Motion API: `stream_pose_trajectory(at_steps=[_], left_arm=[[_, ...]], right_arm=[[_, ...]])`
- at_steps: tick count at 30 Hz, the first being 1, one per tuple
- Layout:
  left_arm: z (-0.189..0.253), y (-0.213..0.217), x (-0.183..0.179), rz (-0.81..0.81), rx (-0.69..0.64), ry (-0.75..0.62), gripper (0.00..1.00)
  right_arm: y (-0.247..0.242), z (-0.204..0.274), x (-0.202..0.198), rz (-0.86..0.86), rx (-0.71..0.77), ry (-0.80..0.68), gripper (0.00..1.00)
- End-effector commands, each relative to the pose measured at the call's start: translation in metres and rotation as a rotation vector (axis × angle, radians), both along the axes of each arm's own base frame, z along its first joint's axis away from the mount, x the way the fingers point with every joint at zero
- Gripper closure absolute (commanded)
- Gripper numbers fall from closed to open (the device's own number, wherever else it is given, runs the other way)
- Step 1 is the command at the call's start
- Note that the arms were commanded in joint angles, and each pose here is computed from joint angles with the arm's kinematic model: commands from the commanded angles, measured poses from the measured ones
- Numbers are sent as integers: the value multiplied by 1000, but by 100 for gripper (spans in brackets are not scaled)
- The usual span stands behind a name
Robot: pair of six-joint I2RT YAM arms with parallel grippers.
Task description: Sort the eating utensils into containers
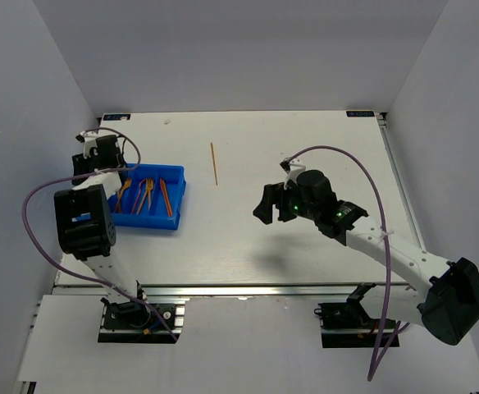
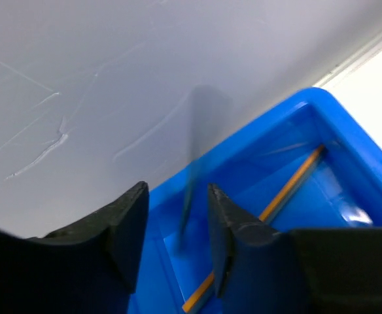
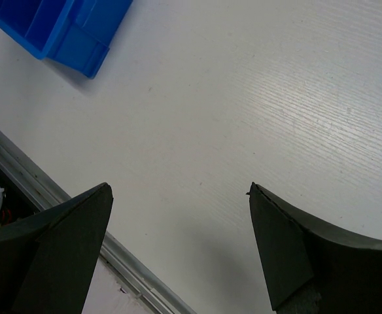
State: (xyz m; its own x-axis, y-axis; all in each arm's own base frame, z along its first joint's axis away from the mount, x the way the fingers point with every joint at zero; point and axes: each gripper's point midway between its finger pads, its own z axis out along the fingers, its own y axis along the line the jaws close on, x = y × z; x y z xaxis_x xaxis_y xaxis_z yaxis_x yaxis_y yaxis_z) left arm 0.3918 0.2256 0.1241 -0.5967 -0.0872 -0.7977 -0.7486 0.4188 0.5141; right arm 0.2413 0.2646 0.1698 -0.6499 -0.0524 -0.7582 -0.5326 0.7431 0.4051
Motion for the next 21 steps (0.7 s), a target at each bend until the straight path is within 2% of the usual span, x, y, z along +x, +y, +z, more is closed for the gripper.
stream_pose_trajectory(at_steps=[1, 5, 8, 9, 10, 11, 12, 13, 14, 15, 17, 19, 20, 21], left_arm=[[30, -15, 6, -28, 17, -90, 47], [54, -21, -2, 4, 66, -112, 32], [82, -34, 0, -41, 68, -185, 27], [94, -43, 4, -49, 50, -251, 24], [106, -49, -1, -59, 28, -268, 14], [112, -60, 5, -106, -26, -296, 11], [125, -72, 6, -128, -79, -326, 4], [141, -78, 1, -142, -117, -372, 2], [145, -92, 7, -213, -202, -405, 2], [148, -101, 1, -231, -256, -423, 2], [158, -120, -12, -299, -364, -524, 2], [150, -131, -36, -335, -424, -553, 2], [146, -142, -39, -384, -473, -562, 2], [144, -147, -44, -411, -489, -579, 2]], right_arm=[[11, 25, 14, 5, 43, -63, 11], [11, 20, 27, -26, 7, -70, 11], [18, 14, 45, -45, -36, -63, 11], [25, -1, 52, -38, -73, -33, 11], [30, -7, 59, -36, -94, -23, 11], [40, 8, 73, -37, -95, -41, 11], [40, -24, 92, -87, -189, -4, 11], [43, -33, 105, -109, -232, 3, 11], [44, -44, 112, -127, -283, 30, 11], [57, -52, 139, -157, -315, 27, 11], [72, -64, 156, -163, -351, 30, 11], [93, -74, 186, -190, -372, 4, 11], [100, -102, 193, -184, -408, 30, 11], [113, -81, 212, -208, -379, -20, 11]])
